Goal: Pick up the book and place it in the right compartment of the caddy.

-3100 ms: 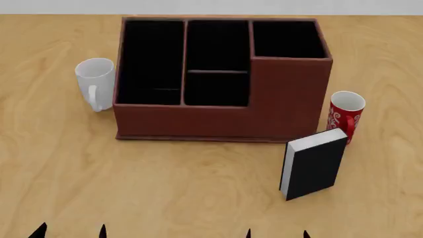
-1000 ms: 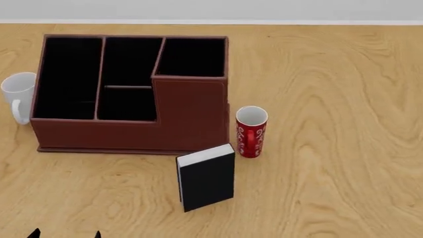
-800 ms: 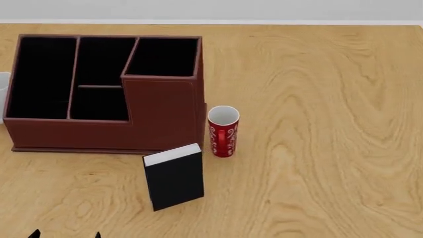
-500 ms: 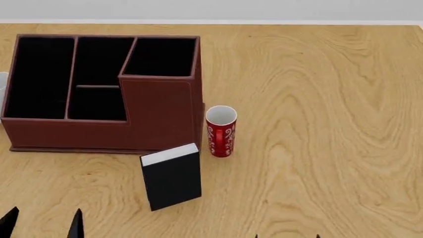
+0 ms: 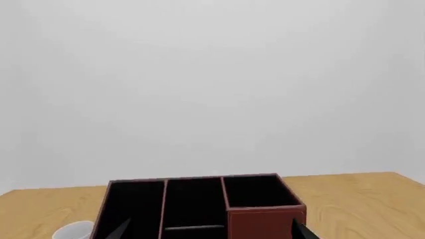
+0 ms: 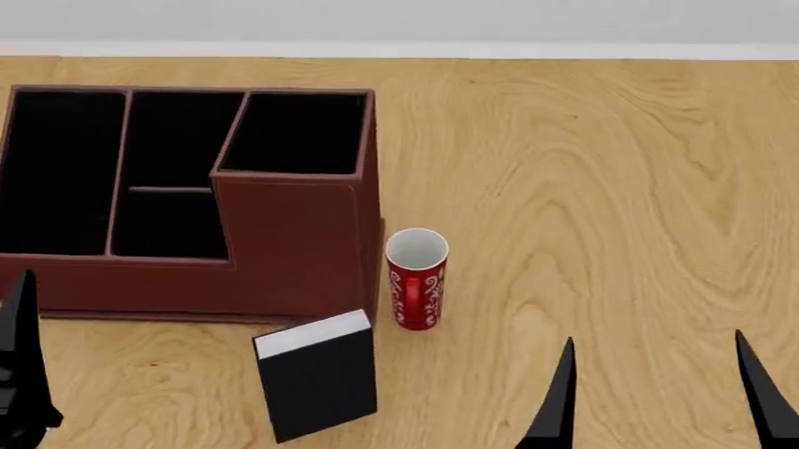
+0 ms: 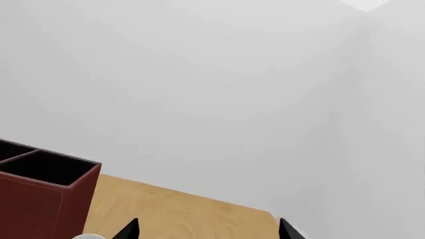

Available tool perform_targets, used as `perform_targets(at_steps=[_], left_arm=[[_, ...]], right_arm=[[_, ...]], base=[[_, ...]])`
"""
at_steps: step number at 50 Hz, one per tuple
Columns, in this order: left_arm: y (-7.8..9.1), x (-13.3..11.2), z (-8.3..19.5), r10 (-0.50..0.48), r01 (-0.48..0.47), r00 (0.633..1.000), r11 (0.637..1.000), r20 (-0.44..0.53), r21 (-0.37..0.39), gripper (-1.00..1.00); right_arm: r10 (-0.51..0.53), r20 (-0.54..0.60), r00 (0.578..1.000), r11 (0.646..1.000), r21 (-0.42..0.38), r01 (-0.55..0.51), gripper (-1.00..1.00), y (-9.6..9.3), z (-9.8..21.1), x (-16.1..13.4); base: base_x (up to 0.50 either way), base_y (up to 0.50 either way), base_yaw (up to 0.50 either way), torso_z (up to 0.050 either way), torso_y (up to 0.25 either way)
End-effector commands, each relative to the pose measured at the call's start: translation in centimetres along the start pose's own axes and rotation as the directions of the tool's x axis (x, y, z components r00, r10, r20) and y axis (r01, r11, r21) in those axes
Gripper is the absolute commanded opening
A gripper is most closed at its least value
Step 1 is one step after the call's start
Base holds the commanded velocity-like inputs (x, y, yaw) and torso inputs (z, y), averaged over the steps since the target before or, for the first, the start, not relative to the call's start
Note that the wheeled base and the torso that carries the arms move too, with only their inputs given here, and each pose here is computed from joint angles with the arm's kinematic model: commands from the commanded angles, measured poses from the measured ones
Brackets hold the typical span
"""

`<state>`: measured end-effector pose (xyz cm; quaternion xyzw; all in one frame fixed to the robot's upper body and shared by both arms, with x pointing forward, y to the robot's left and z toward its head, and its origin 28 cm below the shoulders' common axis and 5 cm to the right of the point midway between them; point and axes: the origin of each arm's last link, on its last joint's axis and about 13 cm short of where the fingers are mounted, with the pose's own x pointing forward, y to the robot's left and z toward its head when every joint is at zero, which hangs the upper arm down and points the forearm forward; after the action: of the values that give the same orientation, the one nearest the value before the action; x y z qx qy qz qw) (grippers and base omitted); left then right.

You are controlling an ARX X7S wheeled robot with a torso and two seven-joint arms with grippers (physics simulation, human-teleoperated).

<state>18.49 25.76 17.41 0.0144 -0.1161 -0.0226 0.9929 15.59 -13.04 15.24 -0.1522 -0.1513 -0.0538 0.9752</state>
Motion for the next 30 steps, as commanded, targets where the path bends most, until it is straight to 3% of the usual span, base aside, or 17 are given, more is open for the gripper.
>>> perform_targets(at_steps=[1,30], left_arm=[[-0.09,-0.42,0.83,-0.017,0.016,1.0,1.0,0.011,0.017,1.0],[-0.31,-0.38,0.55,-0.033,0.033,0.999,0.999,-0.012,0.002,1.0]], right_arm=[[-0.022,0.036,0.999,1.0,-0.021,0.023,1.0,-0.67,1.17,-0.34],[-0.034,0.026,0.999,0.999,-0.029,0.035,1.0,-0.69,1.1,-0.26]], base=[[0.5,0.0,0.0,0.0,0.0],[0.5,0.0,0.0,0.0,0.001]])
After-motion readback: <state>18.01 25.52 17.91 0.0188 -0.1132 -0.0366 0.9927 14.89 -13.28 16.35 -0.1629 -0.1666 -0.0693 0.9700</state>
